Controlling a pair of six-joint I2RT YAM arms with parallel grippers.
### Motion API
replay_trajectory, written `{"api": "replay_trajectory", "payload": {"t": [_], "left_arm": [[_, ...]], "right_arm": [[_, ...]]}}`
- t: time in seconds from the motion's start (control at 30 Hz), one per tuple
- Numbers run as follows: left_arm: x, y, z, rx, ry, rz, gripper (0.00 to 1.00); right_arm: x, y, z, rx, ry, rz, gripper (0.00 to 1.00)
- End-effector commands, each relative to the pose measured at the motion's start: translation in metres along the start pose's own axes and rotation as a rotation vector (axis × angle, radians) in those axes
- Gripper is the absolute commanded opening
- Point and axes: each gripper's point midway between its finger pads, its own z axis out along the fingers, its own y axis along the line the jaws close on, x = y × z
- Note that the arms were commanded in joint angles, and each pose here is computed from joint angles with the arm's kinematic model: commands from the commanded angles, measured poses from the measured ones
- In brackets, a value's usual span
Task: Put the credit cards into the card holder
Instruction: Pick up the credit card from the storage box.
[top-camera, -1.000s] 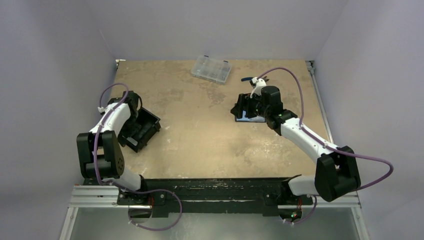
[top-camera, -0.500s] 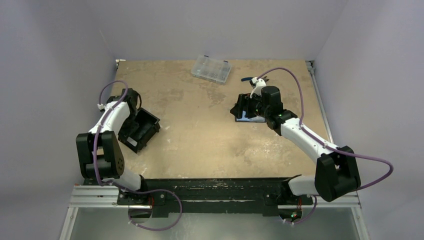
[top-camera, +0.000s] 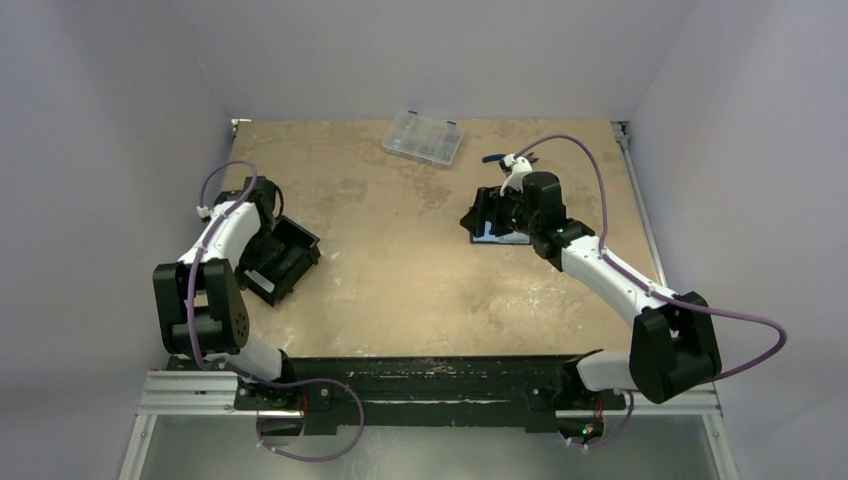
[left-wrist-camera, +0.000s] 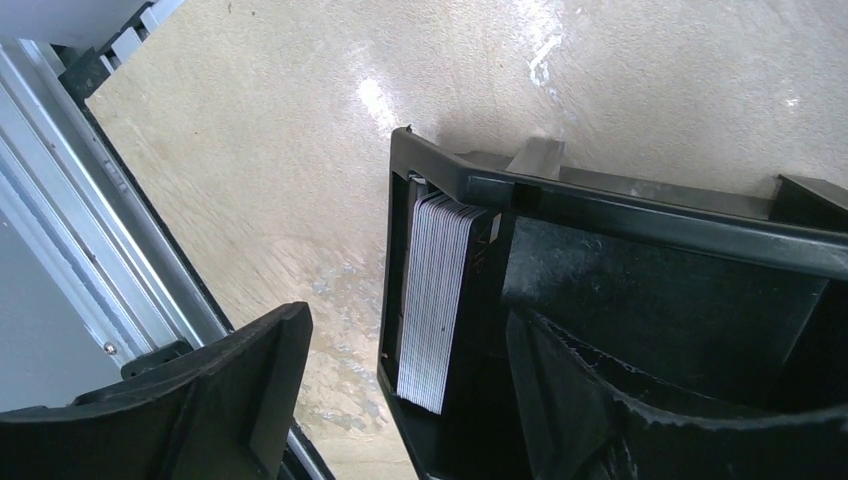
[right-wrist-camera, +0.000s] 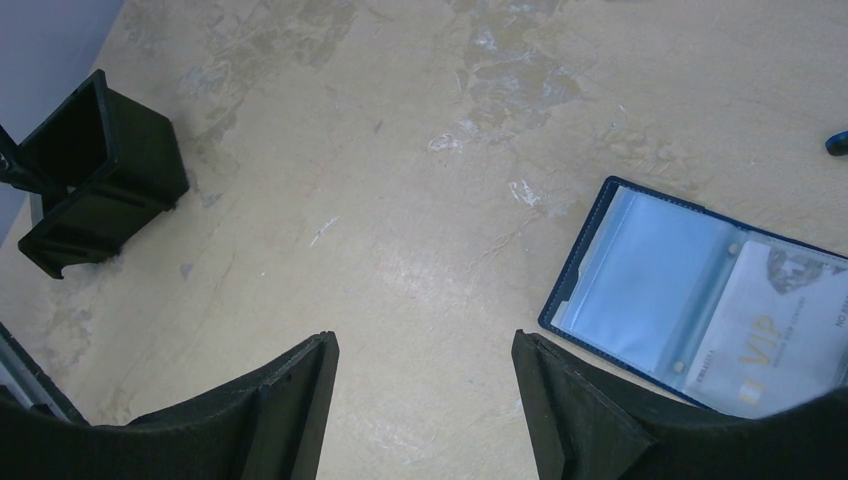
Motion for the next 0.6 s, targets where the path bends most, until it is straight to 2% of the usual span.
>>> {"api": "replay_trajectory", "payload": {"t": [0.0, 0.23, 0.33, 0.57], "left_arm": [[0.002, -0.001, 0.007, -0.025, 0.023, -0.005, 0.77], [0.012, -0.001, 0.021, -0.048, 0.034, 0.020, 0.76], [0.013, 0.001, 0.019, -0.046, 0.039, 0.029, 0.68], [0.005, 0.006, 0.001, -0.002, 0.021, -0.005, 0.57]], "right_arm": [[-0.008, 0.008, 0.001, -0.037, -0.034, -0.008, 0.73], [-0.008, 0.010, 0.000, -0.045, -0.033, -0.007, 0.73], [-0.009, 0.011, 0.000, -0.049, -0.035, -0.008, 0.73], [-0.009, 0.012, 0.000, -0.052, -0.036, -0.008, 0.72]]}}
